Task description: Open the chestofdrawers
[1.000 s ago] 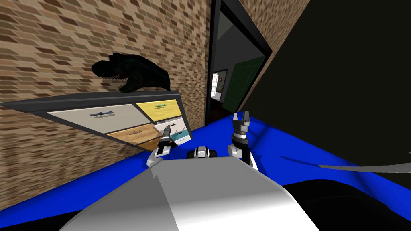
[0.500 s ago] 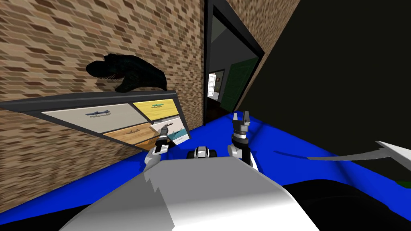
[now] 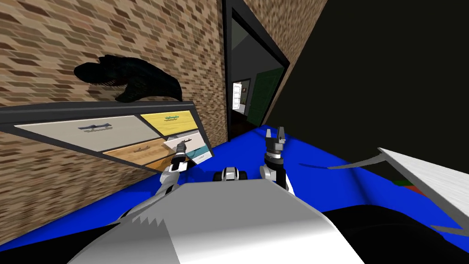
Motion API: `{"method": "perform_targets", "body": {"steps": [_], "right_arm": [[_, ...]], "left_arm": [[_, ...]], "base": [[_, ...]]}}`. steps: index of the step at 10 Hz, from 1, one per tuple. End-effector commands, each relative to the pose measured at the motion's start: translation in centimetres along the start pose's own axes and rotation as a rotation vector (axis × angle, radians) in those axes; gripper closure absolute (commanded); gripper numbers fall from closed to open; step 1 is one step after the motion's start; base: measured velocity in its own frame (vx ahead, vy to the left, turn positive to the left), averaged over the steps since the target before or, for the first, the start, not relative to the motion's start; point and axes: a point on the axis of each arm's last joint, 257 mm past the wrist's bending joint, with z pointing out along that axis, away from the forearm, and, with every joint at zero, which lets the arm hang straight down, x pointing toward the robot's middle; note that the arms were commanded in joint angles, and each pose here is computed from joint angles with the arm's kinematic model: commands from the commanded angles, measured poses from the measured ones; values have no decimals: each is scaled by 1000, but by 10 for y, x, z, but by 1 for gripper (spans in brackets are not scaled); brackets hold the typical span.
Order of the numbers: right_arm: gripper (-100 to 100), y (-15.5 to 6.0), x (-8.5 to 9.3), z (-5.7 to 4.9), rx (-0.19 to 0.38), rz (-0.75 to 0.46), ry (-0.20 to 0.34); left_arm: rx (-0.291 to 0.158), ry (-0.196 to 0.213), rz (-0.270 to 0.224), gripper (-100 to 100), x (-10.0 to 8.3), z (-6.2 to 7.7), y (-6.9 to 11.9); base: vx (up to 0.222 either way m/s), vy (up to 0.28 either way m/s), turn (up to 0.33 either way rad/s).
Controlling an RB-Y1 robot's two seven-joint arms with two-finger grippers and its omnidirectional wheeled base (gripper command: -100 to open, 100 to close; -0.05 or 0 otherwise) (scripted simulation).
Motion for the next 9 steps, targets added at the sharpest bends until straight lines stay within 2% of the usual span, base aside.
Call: {"method": "perform_targets", "body": {"steps": [1,3,4,5,6,8,9], "right_arm": [[0,0,0,0,0,0,0],[0,0,0,0,0,-1,0],[0,0,0,0,0,-1,0],[0,0,0,0,0,-1,0],[0,0,0,0,0,0,0],[0,0,0,0,0,-1,0],[0,0,0,0,0,0,0]], "left_arm": [[2,42,-7,100,21,-1,-3],[17,87,-12,100,43,-1,-10],[30,121,-19,100,60,-2,-17],[31,132,-19,100,65,-2,-17],[45,171,-27,100,85,-4,-25],[60,221,-36,100,110,-8,-33],[73,257,-47,100,129,-12,-41]], "base": [[9,-20,339],[69,-26,312],[59,-11,316],[37,-12,170],[31,-14,302],[43,-29,309],[41,-12,369]]}}
